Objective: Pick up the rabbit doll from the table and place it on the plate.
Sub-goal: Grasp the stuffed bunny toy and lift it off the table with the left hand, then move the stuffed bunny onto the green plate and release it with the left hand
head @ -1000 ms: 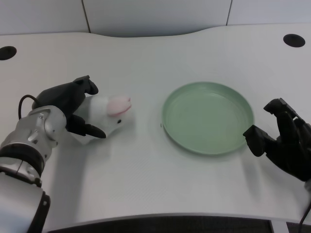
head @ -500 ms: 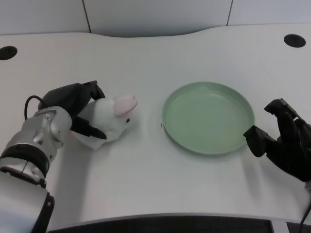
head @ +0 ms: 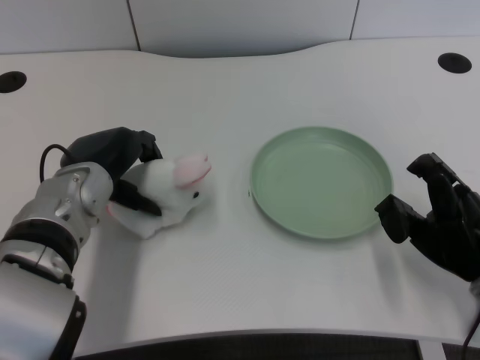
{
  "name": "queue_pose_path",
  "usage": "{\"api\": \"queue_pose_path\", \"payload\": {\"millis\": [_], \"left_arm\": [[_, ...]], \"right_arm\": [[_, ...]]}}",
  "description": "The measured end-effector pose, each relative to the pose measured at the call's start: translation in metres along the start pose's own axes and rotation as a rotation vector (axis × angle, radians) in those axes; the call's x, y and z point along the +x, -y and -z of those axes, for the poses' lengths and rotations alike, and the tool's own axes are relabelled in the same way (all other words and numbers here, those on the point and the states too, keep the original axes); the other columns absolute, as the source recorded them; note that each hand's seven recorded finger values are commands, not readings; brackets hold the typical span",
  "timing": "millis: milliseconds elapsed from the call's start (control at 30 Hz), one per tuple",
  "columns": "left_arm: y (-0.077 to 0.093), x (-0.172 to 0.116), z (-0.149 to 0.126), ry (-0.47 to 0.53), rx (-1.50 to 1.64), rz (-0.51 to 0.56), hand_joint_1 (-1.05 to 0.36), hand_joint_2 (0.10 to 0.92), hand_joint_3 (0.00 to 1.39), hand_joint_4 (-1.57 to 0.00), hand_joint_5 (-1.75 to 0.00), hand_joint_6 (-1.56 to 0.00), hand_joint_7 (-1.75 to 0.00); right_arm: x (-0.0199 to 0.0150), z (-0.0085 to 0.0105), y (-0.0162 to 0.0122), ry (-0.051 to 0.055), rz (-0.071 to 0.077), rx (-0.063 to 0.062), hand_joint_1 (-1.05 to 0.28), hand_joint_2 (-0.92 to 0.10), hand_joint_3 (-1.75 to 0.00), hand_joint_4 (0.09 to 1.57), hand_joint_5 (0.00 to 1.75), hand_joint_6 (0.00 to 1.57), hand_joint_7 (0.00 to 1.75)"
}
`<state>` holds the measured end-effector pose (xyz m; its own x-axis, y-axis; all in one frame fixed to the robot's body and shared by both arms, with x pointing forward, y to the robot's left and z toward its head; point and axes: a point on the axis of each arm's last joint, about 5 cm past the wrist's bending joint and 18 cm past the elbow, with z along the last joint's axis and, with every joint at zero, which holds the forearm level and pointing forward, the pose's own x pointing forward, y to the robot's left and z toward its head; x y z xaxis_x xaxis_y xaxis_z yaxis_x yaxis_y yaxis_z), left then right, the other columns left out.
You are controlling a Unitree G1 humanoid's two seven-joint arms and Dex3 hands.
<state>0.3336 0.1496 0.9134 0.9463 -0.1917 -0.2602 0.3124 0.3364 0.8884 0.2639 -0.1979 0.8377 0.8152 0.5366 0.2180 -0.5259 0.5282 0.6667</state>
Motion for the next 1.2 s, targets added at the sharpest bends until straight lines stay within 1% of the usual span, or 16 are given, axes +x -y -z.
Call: {"api": "queue_pose_path", "payload": {"millis": [267,300,367,400,467,500,567,633,700,800,867,967,1033,1200], "left_arm": [[-0.002,0.001,-0.001,-0.005,0.003,-0.005,-0.54,0.652,0.08,-0.87,-1.02,-1.08,-0.86],[-0.003,0.001,-0.002,-0.004,-0.004,-0.008,-0.55,0.646,0.11,-0.92,-1.04,-1.07,-0.90],[-0.005,0.002,-0.003,0.008,-0.025,-0.020,-0.55,0.628,0.15,-0.95,-1.06,-1.06,-0.94],[-0.007,0.002,-0.004,0.017,-0.032,-0.027,-0.56,0.588,0.23,-0.95,-1.06,-1.05,-0.96],[-0.011,0.003,-0.006,0.030,-0.041,-0.040,-0.56,0.402,0.59,-0.96,-1.06,-1.04,-0.98],[-0.012,0.003,-0.007,0.033,-0.043,-0.043,-0.56,0.341,0.71,-0.96,-1.06,-1.04,-0.98],[-0.013,0.003,-0.007,0.035,-0.045,-0.047,-0.56,0.306,0.77,-0.96,-1.06,-1.03,-0.98],[-0.013,0.004,-0.007,0.035,-0.046,-0.048,-0.56,0.294,0.80,-0.96,-1.06,-1.03,-0.98],[-0.014,0.004,-0.008,0.041,-0.048,-0.050,-0.58,0.295,0.85,-0.94,-1.11,-0.99,-1.05],[-0.019,0.005,-0.011,0.062,-0.051,-0.065,-0.58,0.289,0.87,-0.90,-1.10,-0.98,-1.08],[-0.023,0.005,-0.012,0.071,-0.050,-0.077,-0.57,0.287,0.87,-0.91,-1.08,-0.97,-1.04],[-0.025,0.006,-0.013,0.081,-0.049,-0.082,-0.57,0.293,0.84,-0.90,-1.06,-1.00,-0.95],[-0.026,0.006,-0.013,0.082,-0.047,-0.083,-0.58,0.311,0.81,-0.86,-1.08,-1.00,-0.94],[-0.029,0.006,-0.015,0.107,-0.042,-0.103,-0.60,0.329,0.80,-0.84,-1.14,-0.99,-0.98]], "right_arm": [[0.0000,0.0000,0.0000,0.000,0.000,0.000,-0.62,-0.92,-0.33,0.88,1.75,0.65,1.75],[0.0000,0.0000,0.0000,0.000,0.000,0.000,-0.61,-0.92,-0.33,0.87,1.75,0.64,1.75],[0.0000,0.0000,0.0000,0.000,0.000,0.000,-0.61,-0.92,-0.33,0.87,1.75,0.64,1.75],[0.0000,0.0000,0.0000,0.000,0.000,0.000,-0.61,-0.92,-0.33,0.87,1.75,0.64,1.75],[0.0000,0.0000,0.0000,0.000,0.000,0.000,-0.61,-0.92,-0.33,0.87,1.75,0.64,1.75],[0.0000,0.0000,0.0000,0.000,0.000,0.000,-0.61,-0.92,-0.33,0.87,1.75,0.64,1.75],[0.0000,0.0000,0.0000,0.000,0.001,0.000,-0.61,-0.92,-0.33,0.87,1.75,0.64,1.75],[0.0000,0.0000,0.0000,0.000,0.001,0.000,-0.61,-0.92,-0.33,0.87,1.75,0.64,1.75],[0.0000,0.0000,0.0000,0.000,0.001,0.000,-0.61,-0.92,-0.34,0.87,1.75,0.65,1.75],[0.0000,-0.0001,0.0000,0.000,0.001,0.000,-0.62,-0.92,-0.34,0.87,1.75,0.65,1.75],[0.0002,-0.0002,-0.0001,0.000,0.003,-0.001,-0.62,-0.92,-0.33,0.88,1.75,0.65,1.75],[0.0002,-0.0002,-0.0001,0.001,0.008,-0.002,-0.62,-0.92,-0.32,0.88,1.75,0.65,1.75],[0.0001,-0.0003,-0.0001,0.001,0.008,-0.002,-0.62,-0.92,-0.31,0.88,1.75,0.65,1.75],[0.0001,-0.0003,-0.0001,0.001,0.008,-0.002,-0.62,-0.92,-0.32,0.88,1.75,0.64,1.75]]}}
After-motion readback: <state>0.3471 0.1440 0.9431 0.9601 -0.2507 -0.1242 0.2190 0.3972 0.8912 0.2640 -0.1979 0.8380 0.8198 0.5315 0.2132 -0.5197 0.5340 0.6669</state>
